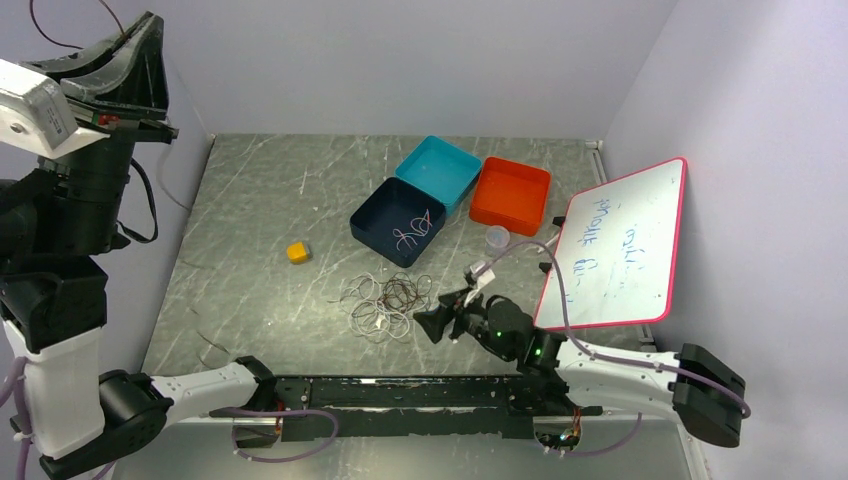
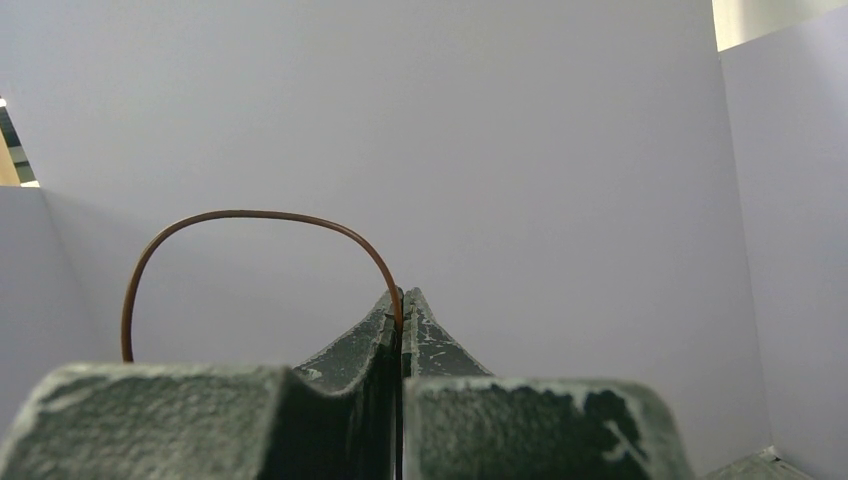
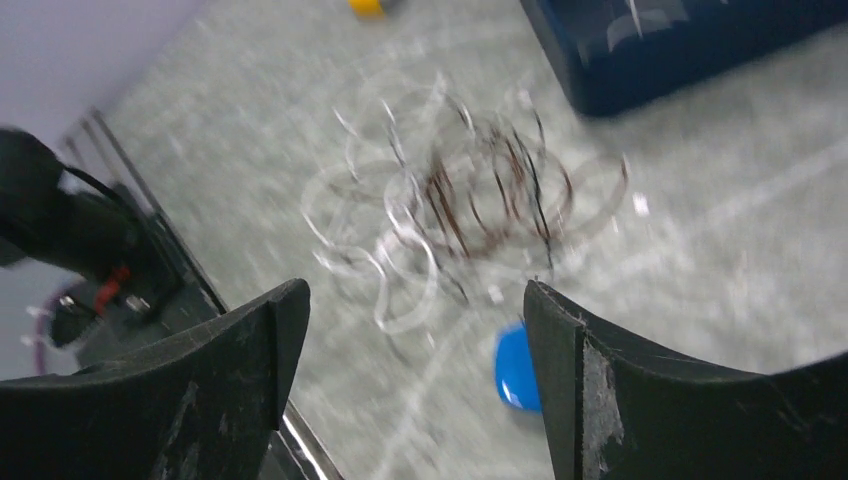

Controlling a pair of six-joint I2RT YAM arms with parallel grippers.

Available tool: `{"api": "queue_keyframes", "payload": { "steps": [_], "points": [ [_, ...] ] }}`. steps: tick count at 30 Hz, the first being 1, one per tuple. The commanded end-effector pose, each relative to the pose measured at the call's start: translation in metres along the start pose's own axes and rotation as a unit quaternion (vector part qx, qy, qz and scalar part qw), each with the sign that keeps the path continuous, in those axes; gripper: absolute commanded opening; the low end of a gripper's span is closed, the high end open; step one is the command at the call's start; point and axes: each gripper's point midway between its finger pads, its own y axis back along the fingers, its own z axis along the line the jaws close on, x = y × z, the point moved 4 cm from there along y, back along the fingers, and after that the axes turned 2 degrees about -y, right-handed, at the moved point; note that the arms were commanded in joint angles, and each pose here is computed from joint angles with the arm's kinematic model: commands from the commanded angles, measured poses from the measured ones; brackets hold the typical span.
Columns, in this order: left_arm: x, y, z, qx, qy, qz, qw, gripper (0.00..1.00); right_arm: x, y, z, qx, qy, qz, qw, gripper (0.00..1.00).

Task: Untangle the cables

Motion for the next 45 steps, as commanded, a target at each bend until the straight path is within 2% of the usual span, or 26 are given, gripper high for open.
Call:
{"api": "queue_keyframes", "payload": {
  "steps": [1, 10, 17, 25, 34, 41, 45],
  "points": [
    [-0.005, 0.002, 0.000, 0.001, 0.005, -0.014, 1.000, 0.07, -0.071, -0.007, 0.037, -0.038, 0.067, -0.067, 0.995, 0.83],
    [-0.007, 0.001, -0.002, 0.009, 0.012, -0.022, 1.000, 0.07, -0.180, -0.029, 0.114, -0.132, 0.175, -0.162, 0.962, 0.86],
    [-0.003, -0.003, -0.010, 0.023, 0.020, -0.022, 0.999, 0.07, -0.230, -0.052, 0.164, -0.193, 0.204, -0.201, 0.939, 0.86],
    [-0.002, -0.006, -0.016, 0.036, 0.029, -0.026, 0.999, 0.07, -0.253, -0.086, 0.192, -0.218, 0.236, -0.227, 0.919, 0.86],
    [-0.002, -0.004, -0.016, 0.037, 0.030, -0.026, 0.999, 0.07, -0.253, -0.120, 0.216, -0.267, 0.255, -0.232, 0.900, 0.87],
    [-0.004, -0.004, -0.015, 0.037, 0.029, -0.027, 0.999, 0.07, -0.249, -0.124, 0.236, -0.332, 0.263, -0.248, 0.871, 0.86],
    [-0.004, -0.003, -0.014, 0.036, 0.030, -0.027, 0.999, 0.07, -0.243, -0.126, 0.242, -0.355, 0.266, -0.242, 0.863, 0.85]
  ]
}}
